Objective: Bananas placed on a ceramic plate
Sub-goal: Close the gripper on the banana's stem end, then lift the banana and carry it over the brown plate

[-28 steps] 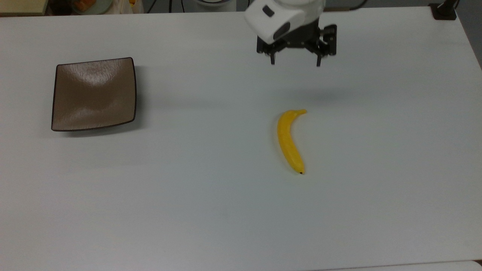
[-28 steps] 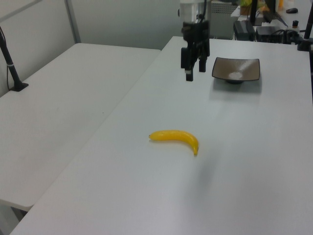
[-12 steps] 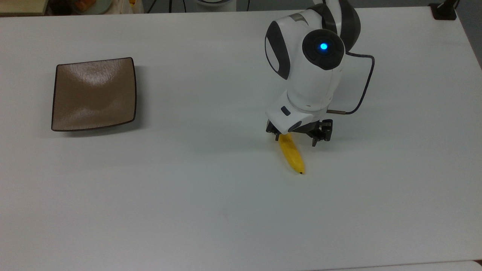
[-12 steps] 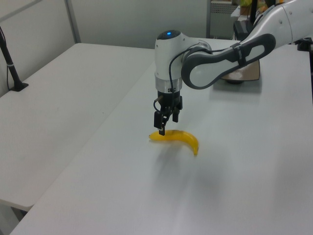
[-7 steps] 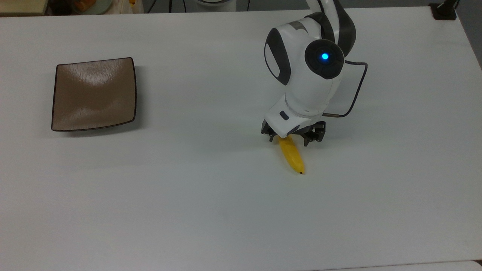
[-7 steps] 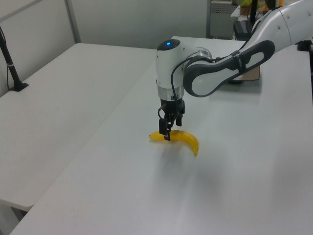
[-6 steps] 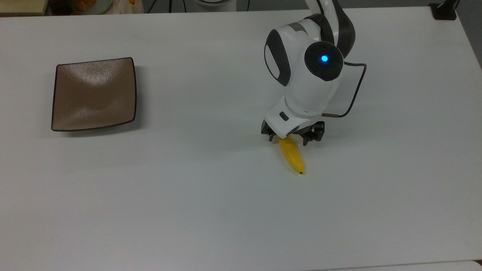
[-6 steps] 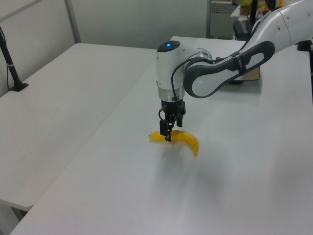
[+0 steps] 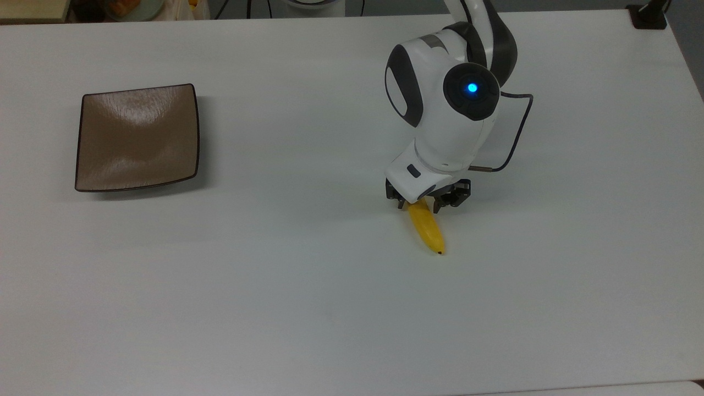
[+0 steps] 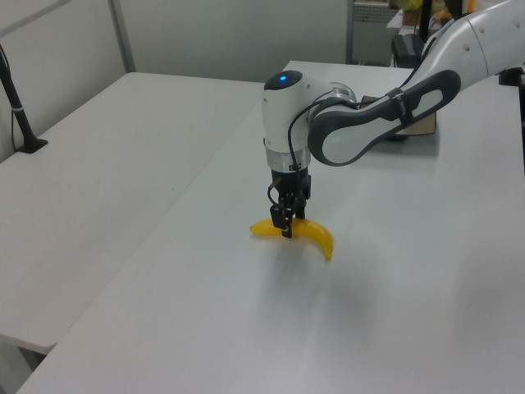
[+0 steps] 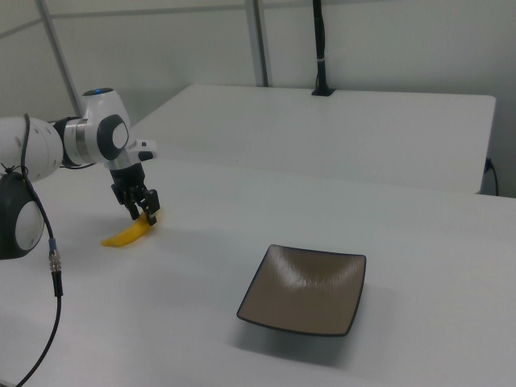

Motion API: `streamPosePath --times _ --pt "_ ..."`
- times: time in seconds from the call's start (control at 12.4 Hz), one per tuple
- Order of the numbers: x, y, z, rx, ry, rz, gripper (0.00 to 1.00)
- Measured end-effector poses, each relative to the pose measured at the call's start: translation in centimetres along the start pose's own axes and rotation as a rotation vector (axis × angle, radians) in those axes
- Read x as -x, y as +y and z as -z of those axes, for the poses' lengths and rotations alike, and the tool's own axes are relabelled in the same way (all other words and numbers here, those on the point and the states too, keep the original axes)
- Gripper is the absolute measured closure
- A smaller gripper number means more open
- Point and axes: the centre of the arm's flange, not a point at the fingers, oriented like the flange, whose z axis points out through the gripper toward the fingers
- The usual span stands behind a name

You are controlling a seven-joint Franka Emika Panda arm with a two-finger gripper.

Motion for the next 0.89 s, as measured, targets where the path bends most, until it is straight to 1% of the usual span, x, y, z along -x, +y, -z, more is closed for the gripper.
streamPosePath --times 0.08,0.16,0.24,0.4,0.57,0.73,0.81,0.89 --pt "0.0 0.0 0.0 0.0 0.0 0.0 0.41" --pt "0.0 0.0 0.0 0.0 0.0 0.0 0.56" --pt "0.0 0.0 0.0 0.0 0.001 0.0 0.67" --pt "0.0 0.1 0.2 -0.001 0.003 -0.001 0.67" --pt "-0.2 0.3 2.2 -0.01 0.029 -0.003 0.67" --pt "-0.1 1.4 6.9 -0.023 0.083 0.016 0.67" --pt "0.3 2.7 10.1 -0.025 0.103 0.027 0.67" --pt "1.1 4.5 13.7 -0.033 0.103 0.042 0.67"
